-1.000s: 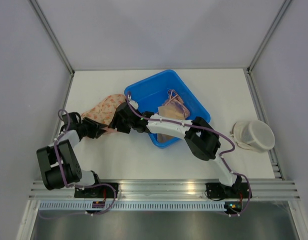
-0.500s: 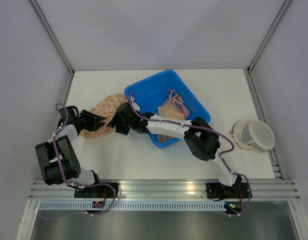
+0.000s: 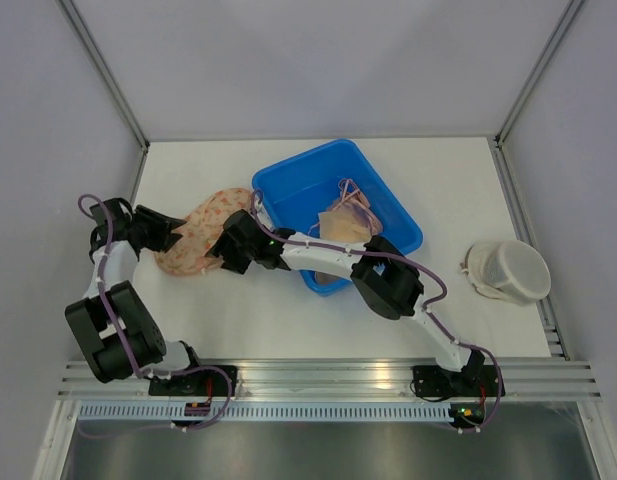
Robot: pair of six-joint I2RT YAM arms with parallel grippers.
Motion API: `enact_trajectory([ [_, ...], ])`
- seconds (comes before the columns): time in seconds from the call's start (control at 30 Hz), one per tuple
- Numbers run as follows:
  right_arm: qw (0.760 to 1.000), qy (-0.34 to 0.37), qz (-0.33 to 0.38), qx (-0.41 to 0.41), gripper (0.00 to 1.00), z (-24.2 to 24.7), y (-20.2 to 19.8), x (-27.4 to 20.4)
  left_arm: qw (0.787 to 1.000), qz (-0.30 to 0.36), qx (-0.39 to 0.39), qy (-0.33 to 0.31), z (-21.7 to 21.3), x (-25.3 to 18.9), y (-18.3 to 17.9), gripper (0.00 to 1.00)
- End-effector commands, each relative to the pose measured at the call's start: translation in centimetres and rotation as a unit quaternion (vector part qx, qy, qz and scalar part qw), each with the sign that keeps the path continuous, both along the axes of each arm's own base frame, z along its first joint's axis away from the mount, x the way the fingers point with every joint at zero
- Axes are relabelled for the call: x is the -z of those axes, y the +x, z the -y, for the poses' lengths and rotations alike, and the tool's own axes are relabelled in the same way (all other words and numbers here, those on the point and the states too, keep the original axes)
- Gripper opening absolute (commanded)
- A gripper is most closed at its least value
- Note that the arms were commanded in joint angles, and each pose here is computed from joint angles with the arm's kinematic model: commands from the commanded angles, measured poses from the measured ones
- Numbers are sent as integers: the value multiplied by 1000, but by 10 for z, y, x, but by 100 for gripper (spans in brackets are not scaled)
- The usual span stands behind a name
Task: Unzip the laundry bag and remove the bra
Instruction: Unzip the laundry bag at the center of the board.
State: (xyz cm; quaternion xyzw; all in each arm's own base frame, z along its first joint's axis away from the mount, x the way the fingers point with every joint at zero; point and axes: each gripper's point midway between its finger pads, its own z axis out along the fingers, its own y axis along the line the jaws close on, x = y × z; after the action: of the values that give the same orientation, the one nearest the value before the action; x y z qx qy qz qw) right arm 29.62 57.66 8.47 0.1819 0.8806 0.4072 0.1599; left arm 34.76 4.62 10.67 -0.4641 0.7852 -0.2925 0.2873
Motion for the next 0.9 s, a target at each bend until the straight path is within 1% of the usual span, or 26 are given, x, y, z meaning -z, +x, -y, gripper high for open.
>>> enact_trajectory([
  [0.0, 999, 11, -29, 8, 60, -7, 2, 5, 997, 26, -21, 71, -24, -38, -1, 49],
  [0.13, 1000, -1, -25, 9, 60, -9, 4, 5, 987, 26, -69, 140, -45, -58, -19, 49],
  [0.2, 1000, 0, -30, 9, 60, -10, 3, 8, 982, 28, -87, 163, -52, -66, -24, 50],
  [0.3, 999, -5, -34, 8, 60, -11, 4, 18, 979, 44, -96, 175, -54, -79, -27, 53],
  [0.37, 1000, -6, -29, 10, 60, -11, 10, 16, 981, 50, -87, 166, -51, -82, -24, 54],
  [0.4, 999, -15, -28, 10, 60, -11, 11, 23, 983, 62, -73, 155, -44, -89, -21, 54],
  [0.47, 999, -18, -25, 13, 60, -12, 15, 21, 987, 71, -59, 134, -37, -94, -17, 55],
  [0.5, 999, -20, -25, 15, 60, -14, 17, 23, 990, 82, -41, 106, -27, -99, -12, 56],
  [0.6, 999, -21, -24, 17, 60, -20, 19, 31, 993, 98, -11, 59, -10, -108, -8, 55],
  [0.67, 999, -22, -24, 16, 60, -24, 17, 36, 993, 102, -6, 52, -6, -109, -9, 56],
  [0.73, 999, -30, -23, 22, 60, -25, 16, 45, 993, 105, -8, 58, -7, -110, -10, 56],
  [0.87, 998, -45, -24, 30, 59, -23, 14, 59, 994, 96, -7, 56, -5, -100, -14, 57],
])
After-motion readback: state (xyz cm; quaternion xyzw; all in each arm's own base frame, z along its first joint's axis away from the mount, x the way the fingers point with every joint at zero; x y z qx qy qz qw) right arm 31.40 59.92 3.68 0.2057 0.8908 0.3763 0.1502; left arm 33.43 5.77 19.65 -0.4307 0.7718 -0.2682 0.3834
